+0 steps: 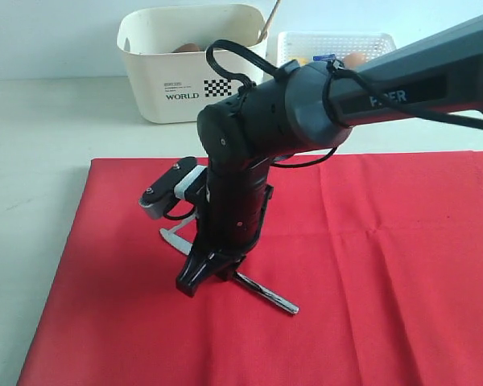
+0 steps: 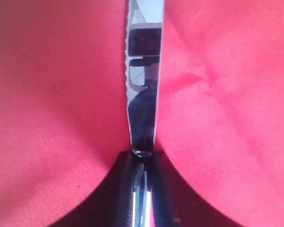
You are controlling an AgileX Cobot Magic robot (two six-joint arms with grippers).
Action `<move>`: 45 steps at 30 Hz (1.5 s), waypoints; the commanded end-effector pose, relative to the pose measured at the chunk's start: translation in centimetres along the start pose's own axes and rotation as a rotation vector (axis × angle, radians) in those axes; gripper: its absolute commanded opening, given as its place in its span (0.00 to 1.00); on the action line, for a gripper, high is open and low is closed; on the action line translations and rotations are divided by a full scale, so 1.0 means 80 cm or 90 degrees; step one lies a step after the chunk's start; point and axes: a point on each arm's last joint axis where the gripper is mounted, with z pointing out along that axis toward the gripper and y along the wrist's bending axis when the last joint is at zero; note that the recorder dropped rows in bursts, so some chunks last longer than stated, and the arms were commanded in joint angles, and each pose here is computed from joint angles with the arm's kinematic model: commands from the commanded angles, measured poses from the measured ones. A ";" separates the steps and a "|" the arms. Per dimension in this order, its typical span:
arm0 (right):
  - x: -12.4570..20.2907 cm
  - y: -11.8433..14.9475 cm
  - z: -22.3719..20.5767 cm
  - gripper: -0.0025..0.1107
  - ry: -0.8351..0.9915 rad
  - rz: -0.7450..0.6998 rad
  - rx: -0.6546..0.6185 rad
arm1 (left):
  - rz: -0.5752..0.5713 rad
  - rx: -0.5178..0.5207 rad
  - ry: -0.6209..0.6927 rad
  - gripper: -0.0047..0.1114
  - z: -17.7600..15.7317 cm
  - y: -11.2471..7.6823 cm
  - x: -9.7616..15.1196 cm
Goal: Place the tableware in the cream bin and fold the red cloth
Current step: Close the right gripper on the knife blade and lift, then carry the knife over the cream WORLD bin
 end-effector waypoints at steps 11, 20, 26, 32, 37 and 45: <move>-0.007 -0.014 -0.089 0.02 -0.139 -0.087 0.126 | -0.009 0.006 -0.003 0.05 0.000 -0.001 0.001; -0.026 -0.078 -0.142 0.02 -0.259 -0.036 0.208 | -0.009 0.006 -0.003 0.05 0.000 -0.001 0.001; -0.034 -0.123 -0.181 0.02 -0.341 -0.002 0.252 | -0.009 0.006 -0.003 0.05 0.000 -0.001 0.001; -0.038 -0.159 -0.205 0.02 -0.443 0.010 0.303 | -0.009 0.006 -0.003 0.05 0.000 -0.001 0.001; -0.052 -0.170 -0.215 0.02 -0.549 -0.044 0.358 | -0.009 0.006 -0.003 0.05 0.000 -0.001 0.001; -0.092 -0.187 -0.176 0.02 -0.680 -0.219 0.491 | -0.009 0.006 -0.003 0.05 0.000 -0.001 0.001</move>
